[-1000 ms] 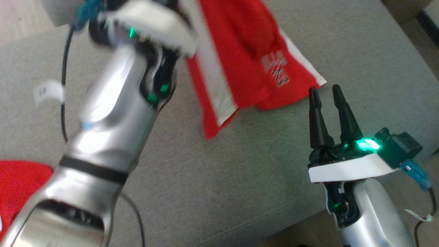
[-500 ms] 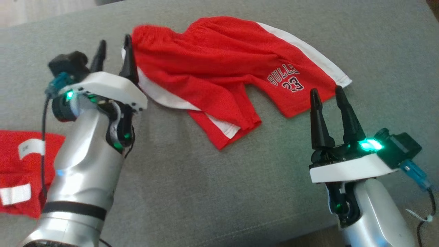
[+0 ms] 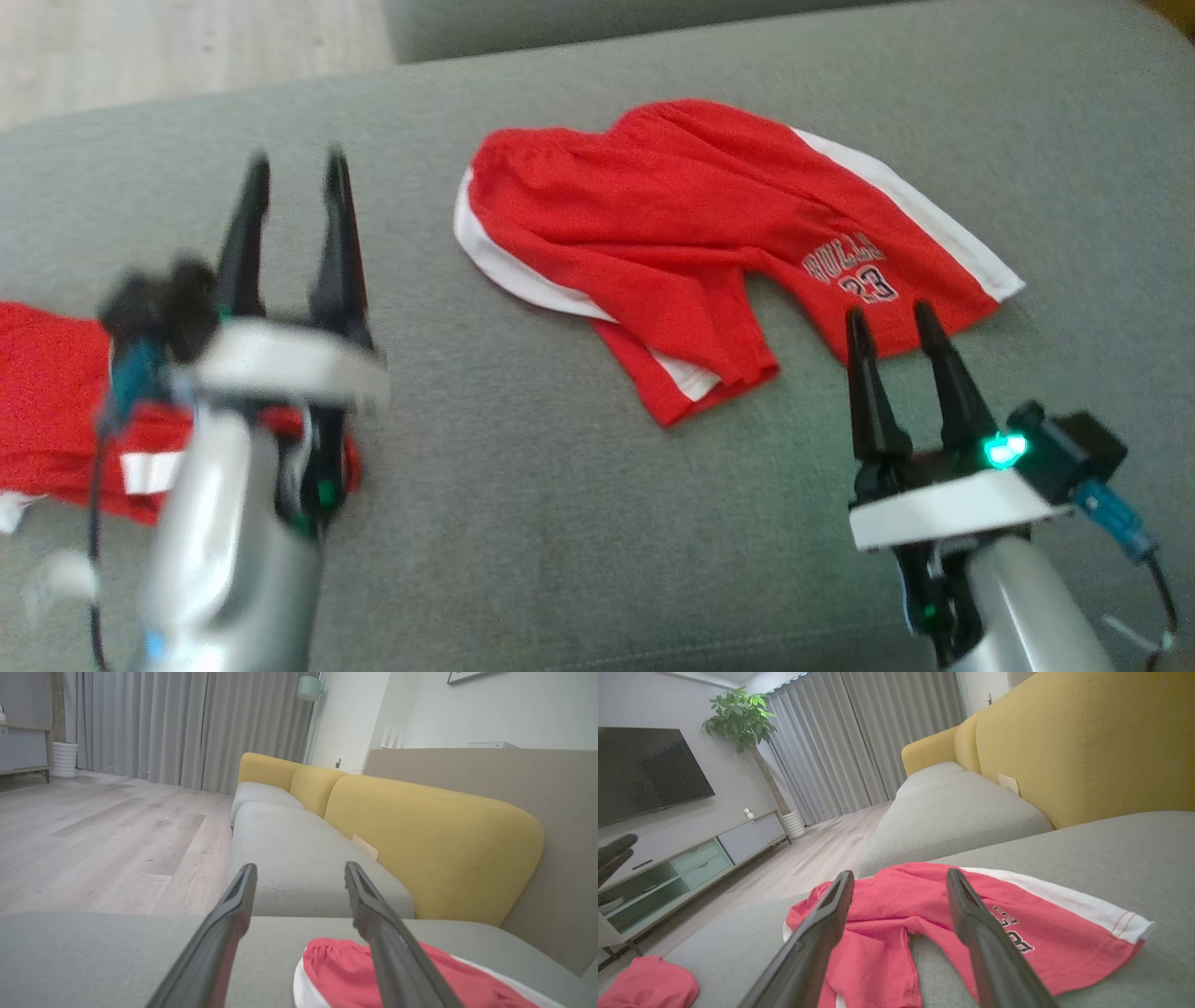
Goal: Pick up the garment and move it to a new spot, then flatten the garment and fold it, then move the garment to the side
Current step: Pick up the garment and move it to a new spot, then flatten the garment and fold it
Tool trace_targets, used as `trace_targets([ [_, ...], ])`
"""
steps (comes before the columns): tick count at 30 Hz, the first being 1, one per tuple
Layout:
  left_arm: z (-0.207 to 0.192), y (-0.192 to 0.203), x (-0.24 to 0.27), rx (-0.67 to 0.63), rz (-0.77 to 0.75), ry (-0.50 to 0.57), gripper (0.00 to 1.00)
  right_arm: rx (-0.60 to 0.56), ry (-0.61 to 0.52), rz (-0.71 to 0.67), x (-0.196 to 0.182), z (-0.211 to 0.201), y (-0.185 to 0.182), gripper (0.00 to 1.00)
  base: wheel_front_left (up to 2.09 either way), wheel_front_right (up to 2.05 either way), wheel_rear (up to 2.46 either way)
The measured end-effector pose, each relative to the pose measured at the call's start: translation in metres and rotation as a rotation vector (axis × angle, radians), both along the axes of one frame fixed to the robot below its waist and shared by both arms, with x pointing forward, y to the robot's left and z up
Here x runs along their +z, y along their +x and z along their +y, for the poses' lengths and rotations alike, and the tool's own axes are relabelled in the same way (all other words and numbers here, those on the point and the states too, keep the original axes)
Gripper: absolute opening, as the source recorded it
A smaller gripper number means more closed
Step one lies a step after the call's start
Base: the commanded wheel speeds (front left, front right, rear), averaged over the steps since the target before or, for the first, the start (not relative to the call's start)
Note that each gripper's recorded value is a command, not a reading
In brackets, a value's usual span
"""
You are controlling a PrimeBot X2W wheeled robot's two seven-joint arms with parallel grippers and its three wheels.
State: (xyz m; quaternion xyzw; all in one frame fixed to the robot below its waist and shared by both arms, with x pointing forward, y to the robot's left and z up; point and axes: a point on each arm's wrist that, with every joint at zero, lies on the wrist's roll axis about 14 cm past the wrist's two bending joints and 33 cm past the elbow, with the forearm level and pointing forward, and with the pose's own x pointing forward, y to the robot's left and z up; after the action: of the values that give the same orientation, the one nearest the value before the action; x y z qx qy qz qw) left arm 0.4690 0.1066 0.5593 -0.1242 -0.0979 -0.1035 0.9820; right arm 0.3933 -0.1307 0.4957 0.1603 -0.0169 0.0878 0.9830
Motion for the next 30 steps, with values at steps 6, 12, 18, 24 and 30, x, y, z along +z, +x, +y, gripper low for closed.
trace_targets([
  [6, 0.022, -0.069, -0.040, 0.051, 0.094, 0.047, 1.00, 0.038, -0.007, 0.043, -0.014, 0.013, -0.017, 1.00, 0.00, 0.00, 0.00],
  [12, 0.038, -0.099, -0.052, 0.104, 0.132, 0.035, 1.00, 0.097, -0.007, 0.089, -0.028, 0.032, -0.027, 1.00, 0.00, 0.00, 0.00],
  [18, 0.032, -0.097, -0.048, 0.089, 0.124, 0.021, 1.00, 0.166, 0.018, 0.184, -0.055, 0.055, -0.033, 1.00, 0.00, 0.00, 0.00],
  [24, 0.031, -0.091, -0.052, 0.093, 0.139, 0.017, 1.00, 0.217, 0.061, 0.284, -0.081, 0.075, -0.017, 1.00, 0.00, 0.00, 0.00],
  [30, 0.040, -0.095, -0.063, 0.128, 0.176, 0.015, 1.00, 0.255, 0.071, 0.363, -0.101, 0.091, 0.000, 1.00, 0.00, 0.00, 0.00],
])
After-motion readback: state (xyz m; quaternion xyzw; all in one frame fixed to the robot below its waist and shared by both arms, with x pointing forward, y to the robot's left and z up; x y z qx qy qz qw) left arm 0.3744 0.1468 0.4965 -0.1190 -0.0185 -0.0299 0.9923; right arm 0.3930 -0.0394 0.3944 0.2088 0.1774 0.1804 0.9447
